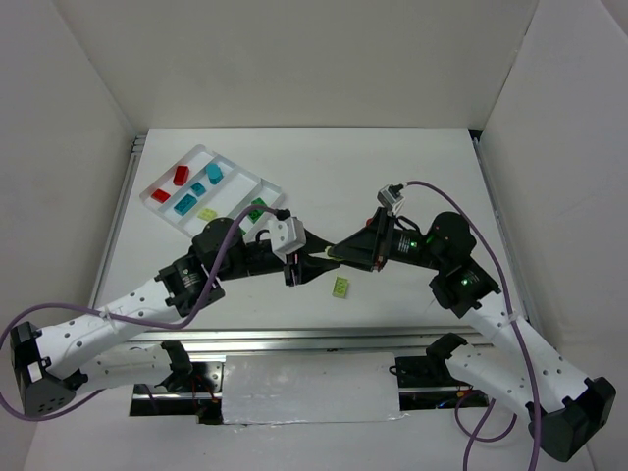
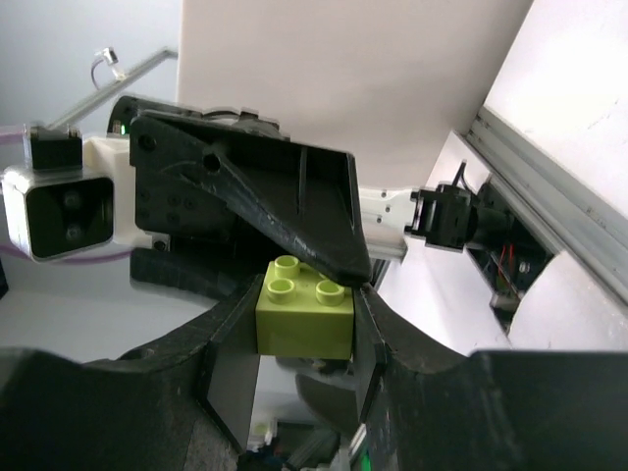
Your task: Sort the legos into containers by color
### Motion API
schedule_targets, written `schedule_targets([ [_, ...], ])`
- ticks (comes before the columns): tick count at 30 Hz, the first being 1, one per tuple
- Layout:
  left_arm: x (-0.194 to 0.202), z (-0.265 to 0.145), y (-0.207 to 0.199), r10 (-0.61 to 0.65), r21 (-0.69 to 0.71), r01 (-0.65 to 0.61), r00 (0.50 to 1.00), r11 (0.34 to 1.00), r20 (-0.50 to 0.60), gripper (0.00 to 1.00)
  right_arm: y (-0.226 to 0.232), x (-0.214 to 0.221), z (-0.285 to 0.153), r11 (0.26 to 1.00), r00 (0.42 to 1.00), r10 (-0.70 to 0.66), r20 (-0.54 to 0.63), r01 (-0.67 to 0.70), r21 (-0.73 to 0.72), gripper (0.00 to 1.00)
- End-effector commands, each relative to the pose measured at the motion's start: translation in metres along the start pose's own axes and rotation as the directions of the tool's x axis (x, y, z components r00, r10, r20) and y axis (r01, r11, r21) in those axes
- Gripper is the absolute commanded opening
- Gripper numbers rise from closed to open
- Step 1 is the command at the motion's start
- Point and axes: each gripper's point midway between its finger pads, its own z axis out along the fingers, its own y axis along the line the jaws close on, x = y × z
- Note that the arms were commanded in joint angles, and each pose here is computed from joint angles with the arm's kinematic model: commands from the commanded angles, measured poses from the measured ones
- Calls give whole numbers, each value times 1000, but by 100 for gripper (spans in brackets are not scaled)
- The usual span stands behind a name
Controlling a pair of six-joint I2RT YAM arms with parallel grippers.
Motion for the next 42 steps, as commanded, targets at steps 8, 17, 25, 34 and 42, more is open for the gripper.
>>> schedule_targets([
  [8, -39, -2, 15, 29, -92, -20, 996, 996, 90, 0, 12, -2, 0, 997, 998, -60, 12, 61, -52, 11],
  [17, -30, -36, 84, -14, -423, 61, 993, 904, 113, 0, -18, -25, -9, 995, 990, -81, 112, 73, 74, 100],
  [25, 29, -125, 217, -206, -913, 155, 975, 376, 81, 0, -55, -59, -46, 986, 956, -85, 281, 41, 159, 100],
  [34, 157, -219, 361, -620, -961, -68, 776, -268, 118, 0, -83, -53, -48, 973, 965, -105, 240, 50, 225, 100],
  [42, 228, -231, 384, -725, -948, -89, 667, -304, 170, 14, -104, -52, -50, 963, 971, -98, 217, 37, 267, 100],
])
